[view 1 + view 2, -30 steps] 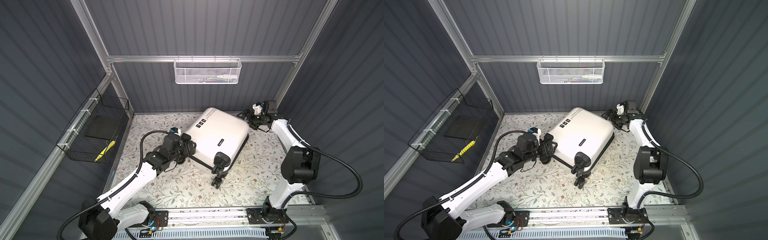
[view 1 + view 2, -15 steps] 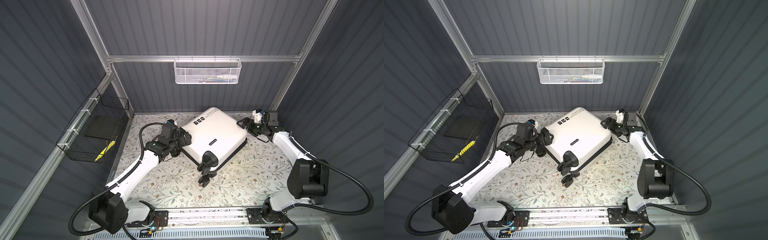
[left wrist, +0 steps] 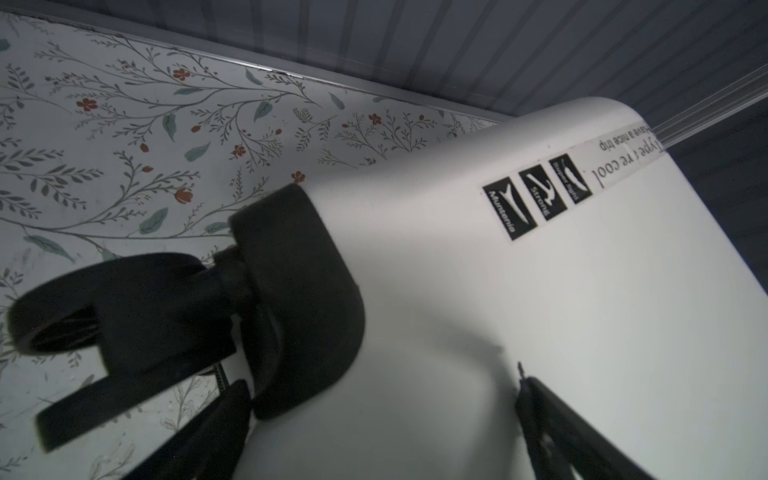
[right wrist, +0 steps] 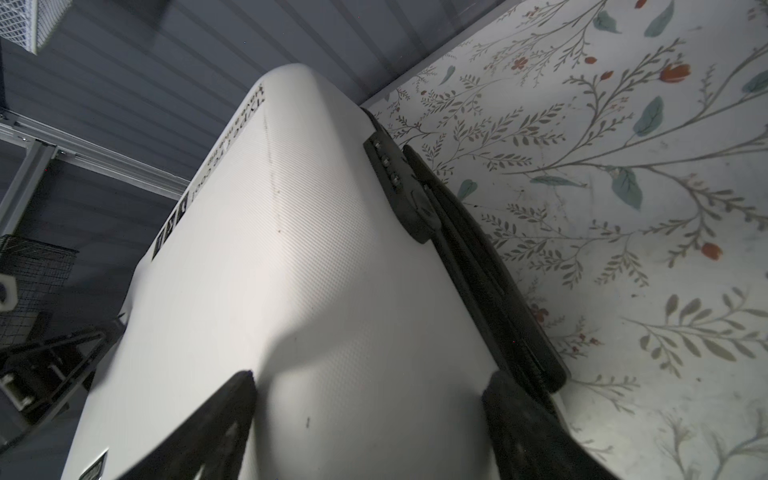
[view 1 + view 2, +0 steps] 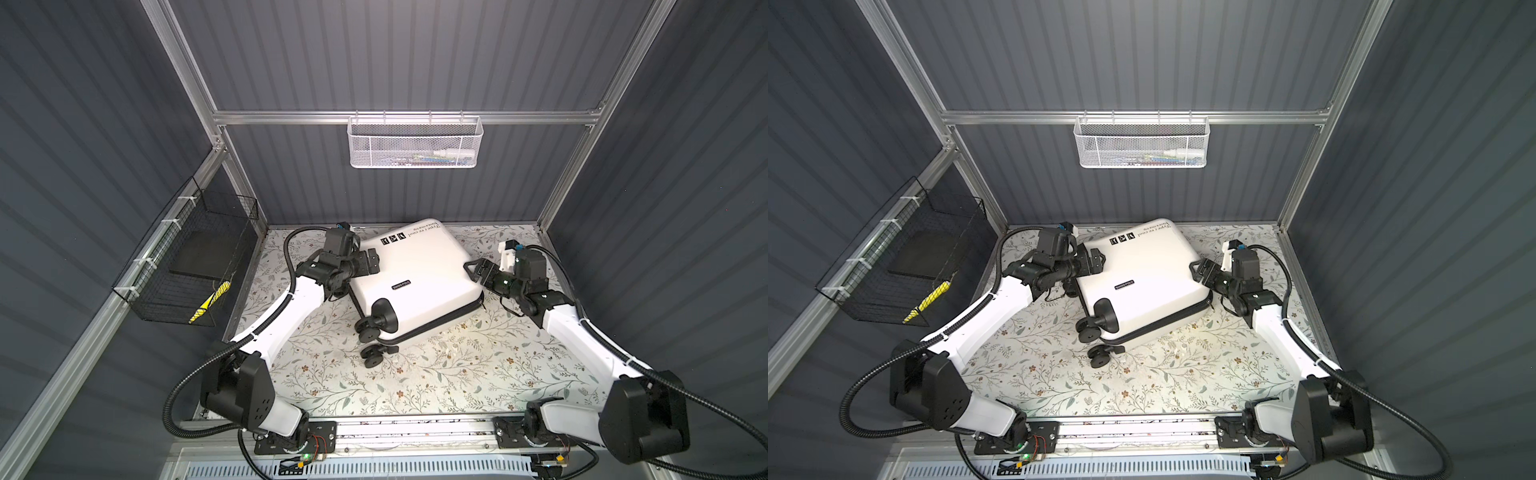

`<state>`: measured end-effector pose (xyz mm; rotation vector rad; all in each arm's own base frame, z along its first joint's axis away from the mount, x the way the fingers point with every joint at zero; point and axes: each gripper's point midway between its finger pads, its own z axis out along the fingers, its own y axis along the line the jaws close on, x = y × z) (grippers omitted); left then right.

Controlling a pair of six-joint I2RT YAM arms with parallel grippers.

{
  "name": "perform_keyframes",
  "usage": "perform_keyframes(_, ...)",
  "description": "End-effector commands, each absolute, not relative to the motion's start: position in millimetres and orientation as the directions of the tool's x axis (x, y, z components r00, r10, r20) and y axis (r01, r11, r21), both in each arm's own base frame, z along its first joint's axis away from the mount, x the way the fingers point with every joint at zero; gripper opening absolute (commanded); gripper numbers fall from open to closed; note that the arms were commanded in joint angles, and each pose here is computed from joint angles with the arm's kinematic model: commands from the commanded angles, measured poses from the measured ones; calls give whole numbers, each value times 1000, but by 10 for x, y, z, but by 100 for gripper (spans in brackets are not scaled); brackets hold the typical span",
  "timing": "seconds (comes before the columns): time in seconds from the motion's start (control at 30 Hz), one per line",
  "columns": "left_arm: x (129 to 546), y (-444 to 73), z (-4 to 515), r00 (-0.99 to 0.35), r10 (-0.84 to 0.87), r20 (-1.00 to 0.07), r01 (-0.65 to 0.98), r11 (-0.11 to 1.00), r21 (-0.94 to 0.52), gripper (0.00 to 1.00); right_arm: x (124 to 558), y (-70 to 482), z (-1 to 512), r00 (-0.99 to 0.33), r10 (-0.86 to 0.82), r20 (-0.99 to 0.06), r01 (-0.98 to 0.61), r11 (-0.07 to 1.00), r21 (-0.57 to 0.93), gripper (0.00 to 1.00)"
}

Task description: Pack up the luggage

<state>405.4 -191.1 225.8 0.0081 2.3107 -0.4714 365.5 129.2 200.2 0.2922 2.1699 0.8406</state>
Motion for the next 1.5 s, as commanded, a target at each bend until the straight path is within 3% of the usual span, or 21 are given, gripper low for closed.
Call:
perform_keyframes(0.0,3945,-2577,2414,-732,-17,-682,385,814,-434,100,3020,1839,1772,-850,331,-409,-111,647,754,87)
perform_keyframes(0.23,4174,-2499,2668,-710,-13,-704,384,831,-402,100,2919,1583,2053,-782,376,-497,-103,708,699,98)
perform_keyframes(0.4,4188,-2292,2869,-690,-42,-722,358,848,-391,100,2956,1328,2237,-726,442,-527,-58,725,687,99)
perform_keyframes(0.67,3770,-2037,2978,-696,-95,-711,315,850,-422,100,3217,683,2236,-616,636,-464,137,667,732,99)
perform_keyframes(0.8,3471,-1873,2778,-719,-108,-687,277,862,-425,100,3323,452,2035,-602,677,-424,222,652,725,98)
perform_keyframes(0.97,3159,-1720,2626,-735,-126,-666,244,867,-434,100,3410,323,1610,-622,702,-346,302,623,721,86)
perform_keyframes(1.17,2962,-1713,2441,-751,-171,-638,232,836,-497,100,3501,337,1170,-663,699,-269,350,607,713,51)
perform_keyframes(1.33,2938,-1815,2309,-777,-186,-602,237,800,-552,100,3508,428,923,-691,691,-212,352,578,736,31)
perform_keyframes(1.47,2954,-1905,2320,-782,-210,-587,248,760,-601,100,3467,570,789,-715,678,-171,338,549,764,24)
